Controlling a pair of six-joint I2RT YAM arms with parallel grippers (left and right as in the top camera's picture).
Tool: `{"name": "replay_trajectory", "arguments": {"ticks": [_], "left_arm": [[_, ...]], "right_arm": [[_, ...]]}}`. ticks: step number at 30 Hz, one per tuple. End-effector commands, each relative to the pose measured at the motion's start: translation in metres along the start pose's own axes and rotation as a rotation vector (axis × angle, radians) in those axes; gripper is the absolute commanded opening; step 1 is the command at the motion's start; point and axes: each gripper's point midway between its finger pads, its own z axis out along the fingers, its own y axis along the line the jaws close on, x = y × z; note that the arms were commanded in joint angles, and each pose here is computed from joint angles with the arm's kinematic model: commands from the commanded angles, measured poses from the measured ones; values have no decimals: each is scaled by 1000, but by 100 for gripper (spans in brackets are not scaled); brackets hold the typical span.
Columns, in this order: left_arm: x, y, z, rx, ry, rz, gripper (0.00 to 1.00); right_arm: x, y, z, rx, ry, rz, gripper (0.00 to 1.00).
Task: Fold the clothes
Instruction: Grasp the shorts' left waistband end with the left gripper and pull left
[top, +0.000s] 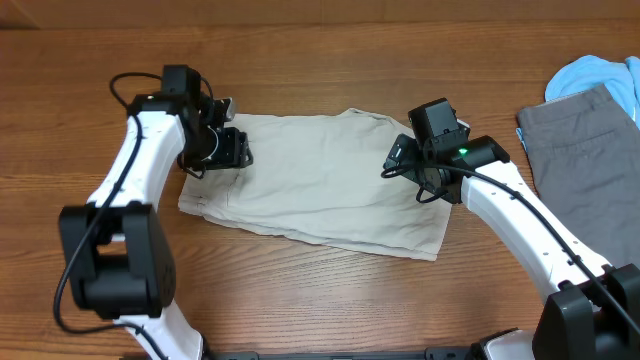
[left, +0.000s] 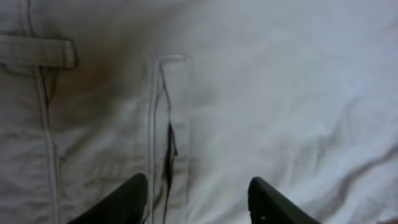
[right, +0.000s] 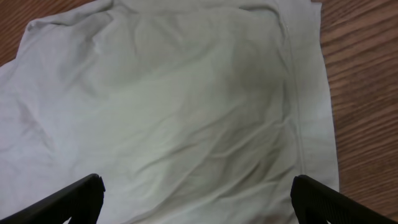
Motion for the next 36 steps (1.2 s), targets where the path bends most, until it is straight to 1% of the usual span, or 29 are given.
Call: {"name": "replay_trajectory", "arguments": {"ticks": [1,2,4,5,6,10,12,14,17,20,24,28,33,36], "left_arm": [[-4,9,19,-30,22,3,36],[-4,11,24,-30,27,1,27],[-5,13,32,-30,35,-2,17],[-5,15,37,-30,41,-3,13],[-4,17,41,-31,47,-7,11],[1,27,60,-35,89,-26,10],[5,34,70,-36,109,-42,5],[6,44,78,-50,120,-92,4],[10,75,82,-146,122,-252,4],[15,109,74,-246,108,-388,4],[23,149,60,-291,95,-507,4],[40,184,45,-296,94,-680,4],[60,212,32,-281,110,-792,4],[70,222,26,-274,117,-884,4]], "right_arm": [[-1,-4,5,17,-9,-2,100],[-2,-3,5,16,-9,-1,100],[-1,-3,5,16,-9,-2,100],[-1,-4,5,17,-9,-2,100],[-1,-4,5,17,-9,-2,100],[-1,-4,5,16,-8,-2,100],[-1,-4,5,17,-9,-2,100],[-1,-4,5,17,-9,-2,100],[-1,-4,5,17,-9,-2,100],[-1,-4,5,17,-9,-2,100],[-1,-4,5,17,-9,-2,100],[-1,-3,5,16,-9,-2,100],[-2,-2,5,8,-11,0,100],[0,1,5,-8,0,0,100]]}}
